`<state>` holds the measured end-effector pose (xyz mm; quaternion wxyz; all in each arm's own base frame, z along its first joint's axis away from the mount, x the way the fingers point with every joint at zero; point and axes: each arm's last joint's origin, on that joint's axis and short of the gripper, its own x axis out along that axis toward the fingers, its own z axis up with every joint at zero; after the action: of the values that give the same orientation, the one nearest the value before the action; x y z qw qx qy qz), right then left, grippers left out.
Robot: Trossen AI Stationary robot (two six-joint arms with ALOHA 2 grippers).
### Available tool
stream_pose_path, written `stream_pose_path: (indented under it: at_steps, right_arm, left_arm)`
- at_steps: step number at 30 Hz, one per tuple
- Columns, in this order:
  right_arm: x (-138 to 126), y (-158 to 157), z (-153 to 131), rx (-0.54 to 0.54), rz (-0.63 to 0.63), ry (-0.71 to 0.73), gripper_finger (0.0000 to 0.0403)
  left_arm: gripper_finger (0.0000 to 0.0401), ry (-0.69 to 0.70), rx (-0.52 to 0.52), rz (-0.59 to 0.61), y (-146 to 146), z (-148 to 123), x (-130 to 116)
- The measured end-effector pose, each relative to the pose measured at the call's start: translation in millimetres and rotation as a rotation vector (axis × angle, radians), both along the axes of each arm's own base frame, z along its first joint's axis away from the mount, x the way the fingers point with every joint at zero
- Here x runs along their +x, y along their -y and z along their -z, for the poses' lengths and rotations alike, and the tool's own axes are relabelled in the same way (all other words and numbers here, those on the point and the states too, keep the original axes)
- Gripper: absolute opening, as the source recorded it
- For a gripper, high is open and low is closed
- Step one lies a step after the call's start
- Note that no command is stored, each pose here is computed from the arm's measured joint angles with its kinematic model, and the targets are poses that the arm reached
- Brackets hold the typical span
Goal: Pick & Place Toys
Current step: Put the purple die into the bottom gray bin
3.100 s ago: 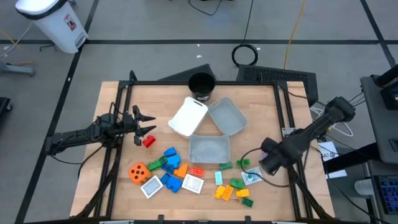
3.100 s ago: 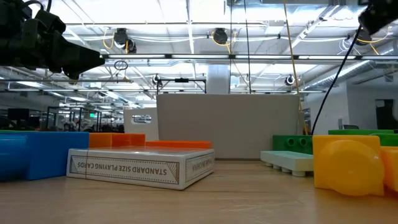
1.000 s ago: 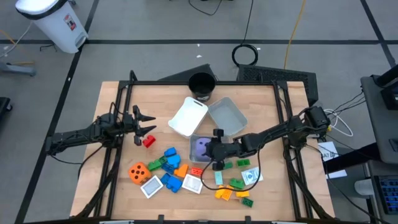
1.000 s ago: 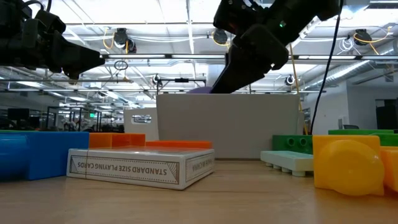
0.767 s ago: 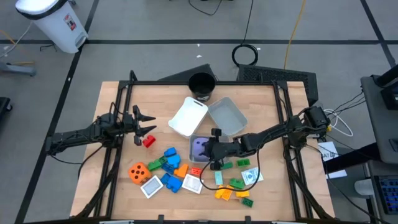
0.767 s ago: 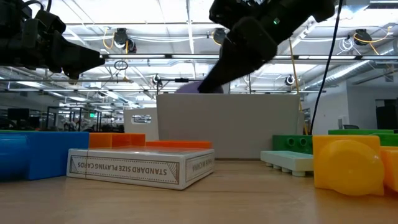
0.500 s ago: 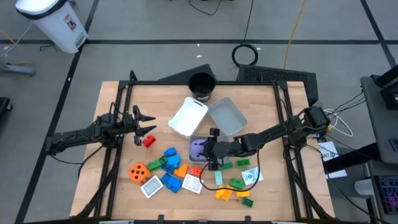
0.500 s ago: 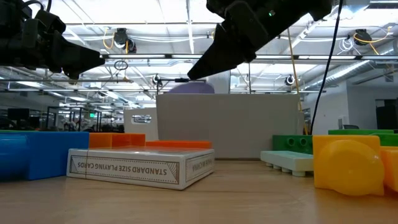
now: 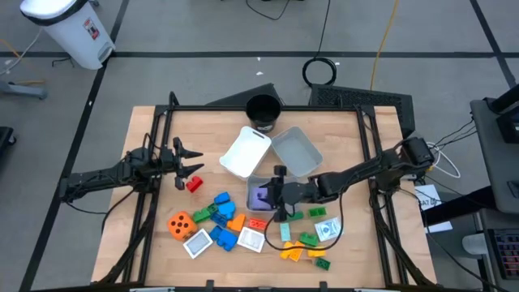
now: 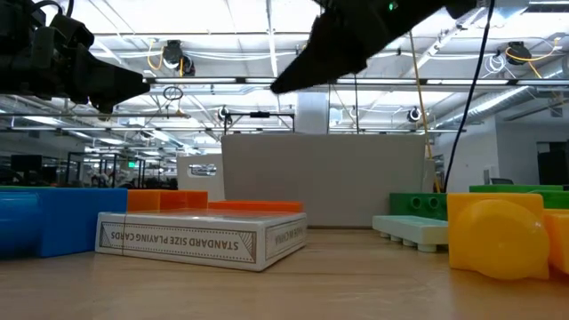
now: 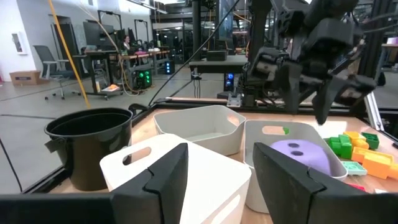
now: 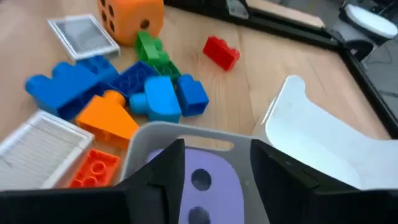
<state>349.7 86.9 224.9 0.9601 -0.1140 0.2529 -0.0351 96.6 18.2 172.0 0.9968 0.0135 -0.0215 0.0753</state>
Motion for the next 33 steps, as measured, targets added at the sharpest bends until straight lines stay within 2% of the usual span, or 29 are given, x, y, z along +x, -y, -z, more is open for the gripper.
stream_pose_path:
  at_steps: [4, 7, 11, 14, 15, 23, 33]
  right_arm:
    - [-7.0, -6.9, -9.6, 0.066, 0.008, 0.021, 0.0152]
    - [-12.1, -11.4, -5.4, 0.096, -0.006, -0.042, 0.0137]
    - [-21.7, -11.0, 6.9, 0.076, 0.017, -0.19, 0.008]
    - [-25.8, -3.8, 12.7, 0.101, 0.076, -0.264, 0.0019]
    - [-26.7, -2.1, 13.9, 0.109, 0.092, -0.28, 0.001]
    - [-23.7, 7.9, 36.9, 0.223, 0.11, -0.428, 0.0002]
    - [-10.8, 13.8, 48.2, 0.225, 0.111, -0.391, 0.0003]
  left_arm:
    - [0.0189, 0.0, 0.0, 0.0, 0.0, 0.0, 0.0]
    - [0.0189, 0.0, 0.0, 0.0, 0.0, 0.0, 0.0]
    - [0.0189, 0.0, 0.0, 0.0, 0.0, 0.0, 0.0]
    - [0.0189, 0.0, 0.0, 0.0, 0.0, 0.0, 0.0]
    - [0.0189, 0.0, 0.0, 0.0, 0.0, 0.0, 0.0]
    - [0.0189, 0.0, 0.0, 0.0, 0.0, 0.0, 0.0]
    - [0.0189, 0.0, 0.0, 0.0, 0.0, 0.0, 0.0]
